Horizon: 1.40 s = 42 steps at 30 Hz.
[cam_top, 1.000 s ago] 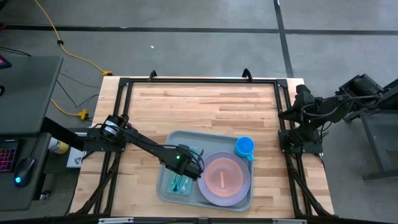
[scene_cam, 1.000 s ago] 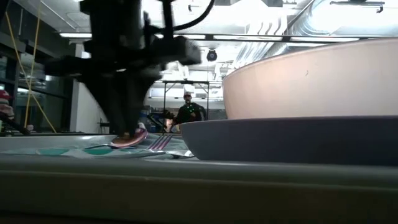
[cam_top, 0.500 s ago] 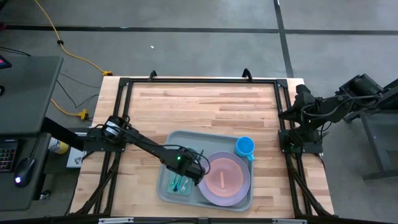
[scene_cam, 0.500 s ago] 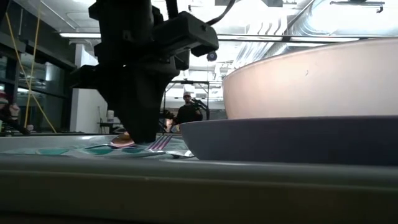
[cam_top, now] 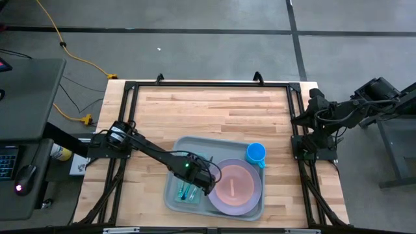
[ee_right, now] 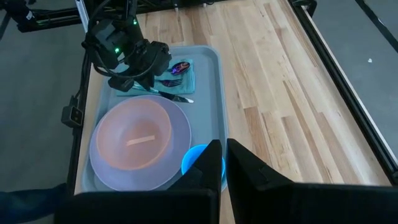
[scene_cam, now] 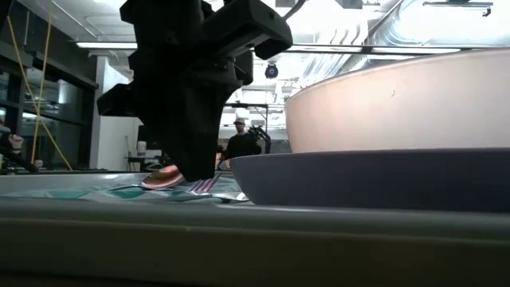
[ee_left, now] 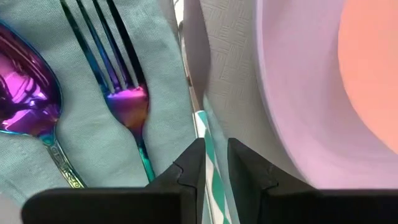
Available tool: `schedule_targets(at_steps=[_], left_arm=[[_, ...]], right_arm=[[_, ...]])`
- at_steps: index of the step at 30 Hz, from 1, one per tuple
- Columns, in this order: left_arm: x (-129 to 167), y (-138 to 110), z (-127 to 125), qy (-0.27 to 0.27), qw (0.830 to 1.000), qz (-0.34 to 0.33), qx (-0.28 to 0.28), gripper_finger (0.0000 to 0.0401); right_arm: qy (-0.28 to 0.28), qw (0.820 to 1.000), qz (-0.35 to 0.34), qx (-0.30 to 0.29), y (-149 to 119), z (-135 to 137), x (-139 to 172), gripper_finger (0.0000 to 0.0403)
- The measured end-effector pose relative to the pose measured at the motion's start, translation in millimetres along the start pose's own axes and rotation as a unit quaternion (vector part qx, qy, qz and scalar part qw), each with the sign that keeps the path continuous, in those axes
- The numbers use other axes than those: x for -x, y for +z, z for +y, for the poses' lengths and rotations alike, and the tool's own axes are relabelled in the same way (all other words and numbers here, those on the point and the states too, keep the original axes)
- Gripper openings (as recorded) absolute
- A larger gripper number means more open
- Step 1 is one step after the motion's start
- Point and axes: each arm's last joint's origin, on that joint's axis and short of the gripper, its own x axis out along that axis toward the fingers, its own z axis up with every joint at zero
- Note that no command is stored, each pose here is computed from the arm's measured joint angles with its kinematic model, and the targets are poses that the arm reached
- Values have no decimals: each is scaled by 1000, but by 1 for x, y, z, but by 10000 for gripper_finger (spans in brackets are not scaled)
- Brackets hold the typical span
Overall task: Set up tray
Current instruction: Adjust the green knife on the blue napkin
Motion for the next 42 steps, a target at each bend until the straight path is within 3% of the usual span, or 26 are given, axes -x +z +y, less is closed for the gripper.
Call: schedule_targets(at_steps=[18, 27, 37, 42], left_arm=[[-12, -2, -2, -4, 1000, 17, -21, 97], [-14, 1, 8, 40, 999, 30, -9, 95], [-14, 2, 6, 34, 999, 20, 0, 15], [-14, 2, 6, 32, 999, 17, 23, 15]], right_arm=[[-1, 1000, -1, -1, 0, 0, 0, 0], [-2, 1000, -4, -2, 0, 0, 0, 0], [-2, 1000, -4, -9, 0, 0, 0, 0], [-2, 1000, -4, -9, 0, 0, 0, 0]])
